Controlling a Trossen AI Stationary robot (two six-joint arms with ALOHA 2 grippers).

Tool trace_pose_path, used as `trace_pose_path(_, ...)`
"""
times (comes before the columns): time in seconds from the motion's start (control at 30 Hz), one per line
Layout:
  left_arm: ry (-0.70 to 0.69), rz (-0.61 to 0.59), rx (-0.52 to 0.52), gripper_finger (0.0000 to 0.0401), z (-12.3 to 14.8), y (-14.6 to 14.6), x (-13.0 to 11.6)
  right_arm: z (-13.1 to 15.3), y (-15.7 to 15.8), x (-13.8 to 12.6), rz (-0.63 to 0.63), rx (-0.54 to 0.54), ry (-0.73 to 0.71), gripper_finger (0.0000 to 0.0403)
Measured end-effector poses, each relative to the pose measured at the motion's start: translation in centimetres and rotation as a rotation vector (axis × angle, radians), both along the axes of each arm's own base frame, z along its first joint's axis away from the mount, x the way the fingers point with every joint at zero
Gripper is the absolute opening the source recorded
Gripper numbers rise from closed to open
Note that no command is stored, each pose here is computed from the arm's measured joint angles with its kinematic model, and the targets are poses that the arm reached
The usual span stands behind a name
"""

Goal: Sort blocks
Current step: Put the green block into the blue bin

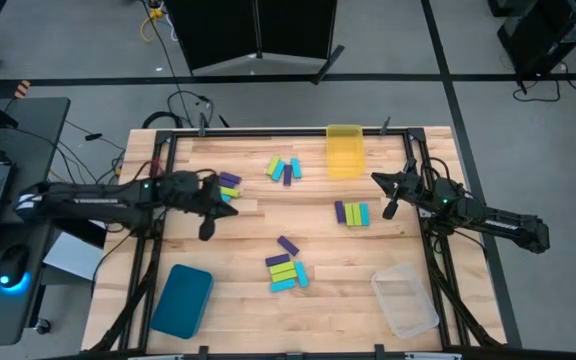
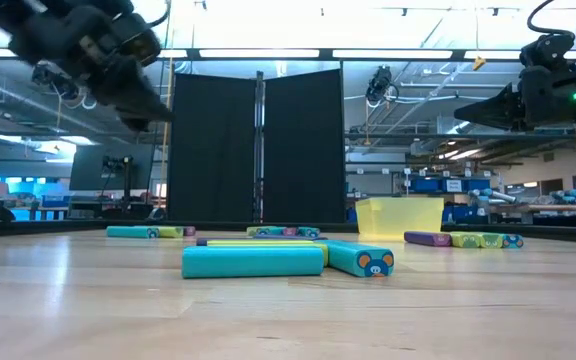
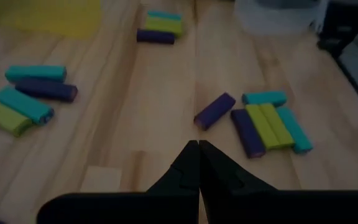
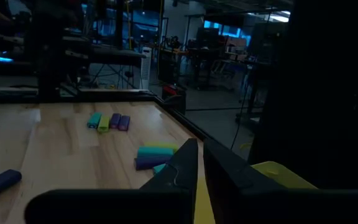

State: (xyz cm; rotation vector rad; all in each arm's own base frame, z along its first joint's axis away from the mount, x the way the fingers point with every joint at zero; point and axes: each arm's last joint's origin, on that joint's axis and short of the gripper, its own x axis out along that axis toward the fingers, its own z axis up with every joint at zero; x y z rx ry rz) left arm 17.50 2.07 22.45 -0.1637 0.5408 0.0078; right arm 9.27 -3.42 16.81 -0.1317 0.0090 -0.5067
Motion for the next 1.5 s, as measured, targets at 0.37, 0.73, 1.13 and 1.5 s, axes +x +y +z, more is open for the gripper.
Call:
trace_pose_path(0.37,0.414,0.149,0.109,0.0035,0.6,1.1,2.6,0.0,0.0,0.0,0.000,0.000,0.000,0.0039)
trace_pose_path(0.73,0.661,0.176,-0.031,0.0024,-2.7,5.0,3.1,0.1,0.0,0.0,0.000,-0.002,-0.007,0.0039)
trace_pose_path(1.13,0.623,0.100,-0.018,0.0036,-4.5,7.7,4.4,0.1,0.0,0.0,0.000,-0.002,-0.007,0.0039)
trace_pose_path(1.5,0.781,0.006,0.129,0.0133,-5.1,9.4,7.1,0.1,0.0,0.0,0.000,-0.002,-0.006,0.0039)
